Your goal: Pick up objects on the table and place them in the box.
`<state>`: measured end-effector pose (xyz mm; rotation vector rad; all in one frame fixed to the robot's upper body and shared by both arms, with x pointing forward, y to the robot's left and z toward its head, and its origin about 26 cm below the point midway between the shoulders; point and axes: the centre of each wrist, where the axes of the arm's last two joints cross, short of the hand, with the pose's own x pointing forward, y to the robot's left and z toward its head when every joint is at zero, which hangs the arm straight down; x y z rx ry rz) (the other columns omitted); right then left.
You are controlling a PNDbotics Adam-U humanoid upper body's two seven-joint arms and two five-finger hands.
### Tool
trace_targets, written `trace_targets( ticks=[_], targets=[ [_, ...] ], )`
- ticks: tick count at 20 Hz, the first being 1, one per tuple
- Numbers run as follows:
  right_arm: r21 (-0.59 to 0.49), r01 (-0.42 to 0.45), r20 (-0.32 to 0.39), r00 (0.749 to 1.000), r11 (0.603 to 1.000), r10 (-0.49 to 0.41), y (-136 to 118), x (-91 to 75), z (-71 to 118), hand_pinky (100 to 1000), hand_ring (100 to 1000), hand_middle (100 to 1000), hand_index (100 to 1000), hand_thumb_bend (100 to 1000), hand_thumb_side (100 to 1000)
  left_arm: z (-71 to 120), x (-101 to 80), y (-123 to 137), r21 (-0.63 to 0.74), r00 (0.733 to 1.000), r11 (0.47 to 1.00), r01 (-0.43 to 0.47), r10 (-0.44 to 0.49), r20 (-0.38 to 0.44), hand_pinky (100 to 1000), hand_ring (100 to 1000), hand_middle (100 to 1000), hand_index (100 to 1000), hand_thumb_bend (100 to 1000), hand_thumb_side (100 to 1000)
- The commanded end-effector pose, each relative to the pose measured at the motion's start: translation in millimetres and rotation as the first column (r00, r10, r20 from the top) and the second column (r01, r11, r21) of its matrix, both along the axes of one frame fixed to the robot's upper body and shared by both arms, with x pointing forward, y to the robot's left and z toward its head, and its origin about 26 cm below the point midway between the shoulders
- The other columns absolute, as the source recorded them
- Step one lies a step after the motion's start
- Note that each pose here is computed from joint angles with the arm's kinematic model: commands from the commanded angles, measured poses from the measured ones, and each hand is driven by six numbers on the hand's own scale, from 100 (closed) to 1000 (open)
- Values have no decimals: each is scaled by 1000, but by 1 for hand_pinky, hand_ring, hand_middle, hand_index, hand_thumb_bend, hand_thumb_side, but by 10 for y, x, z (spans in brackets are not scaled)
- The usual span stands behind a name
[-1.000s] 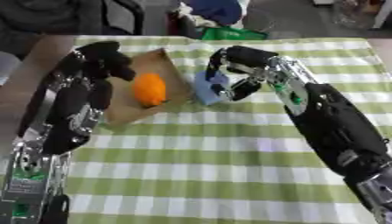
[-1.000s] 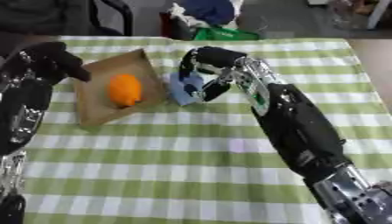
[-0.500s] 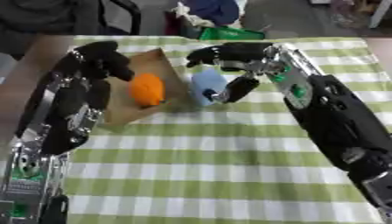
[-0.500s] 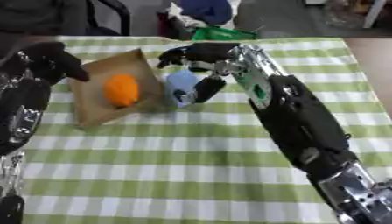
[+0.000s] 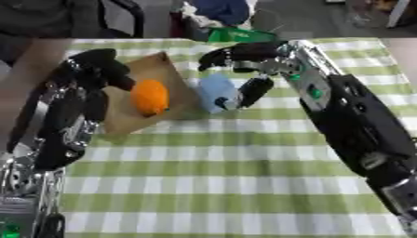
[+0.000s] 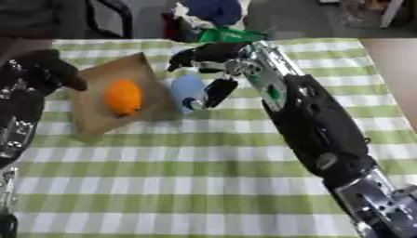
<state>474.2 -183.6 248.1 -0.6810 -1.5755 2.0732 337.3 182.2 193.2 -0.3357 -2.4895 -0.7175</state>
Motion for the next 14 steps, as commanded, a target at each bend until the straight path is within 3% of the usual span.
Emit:
trace_targets(
  ticks=[1,7,14],
  targets=[
    [9,39,39,998,999,-39,-102,41,142,940,1000,1000,1000,232,526,59,-5,49,12,1000,1000,-3,3,24,651,636,649,842,225,574],
    [26,106,26,994,994,-107,-243,121,67,941,1000,1000,1000,211,530,59,1,46,13,1000,1000,3,-3,25,651,636,650,843,223,576],
    [29,104,25,994,994,-105,-220,149,18,941,1000,999,1000,195,529,68,3,35,12,1000,1000,11,-11,29,652,637,650,844,223,577]
  ],
)
